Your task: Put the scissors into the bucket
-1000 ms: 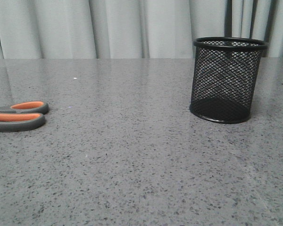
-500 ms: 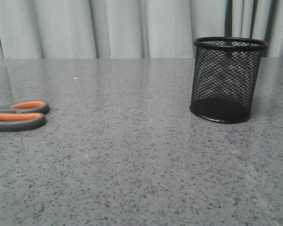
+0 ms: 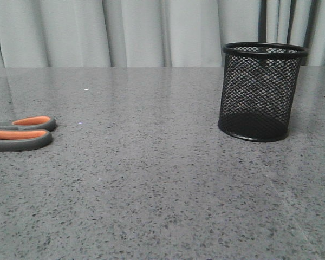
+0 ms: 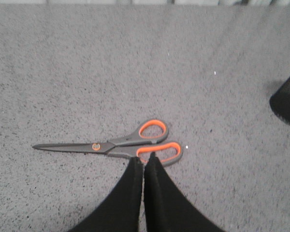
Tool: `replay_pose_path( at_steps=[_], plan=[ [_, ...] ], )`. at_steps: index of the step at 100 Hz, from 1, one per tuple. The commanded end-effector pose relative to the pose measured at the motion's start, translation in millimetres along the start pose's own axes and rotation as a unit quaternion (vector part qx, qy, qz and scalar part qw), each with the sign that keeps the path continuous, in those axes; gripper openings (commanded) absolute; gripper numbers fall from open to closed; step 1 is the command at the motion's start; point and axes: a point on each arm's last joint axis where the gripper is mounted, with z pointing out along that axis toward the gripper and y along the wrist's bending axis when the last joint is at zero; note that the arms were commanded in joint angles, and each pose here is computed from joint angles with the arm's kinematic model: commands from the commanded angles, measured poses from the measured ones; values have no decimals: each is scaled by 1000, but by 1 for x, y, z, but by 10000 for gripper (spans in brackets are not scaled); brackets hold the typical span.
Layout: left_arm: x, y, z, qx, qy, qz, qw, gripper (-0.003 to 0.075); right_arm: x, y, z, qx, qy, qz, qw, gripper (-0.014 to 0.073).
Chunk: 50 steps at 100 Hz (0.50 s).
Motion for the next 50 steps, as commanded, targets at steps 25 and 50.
replay_pose_path(
  at_steps=[25,50],
  plan=[
    [-16,-4,9,39,-7,2,999,288,-15,7,-6,-20,-42,-2,999,395],
    [-20,-4,31,80,73,19,994,377,-15,7,-6,-20,-43,-3,999,395]
  ],
)
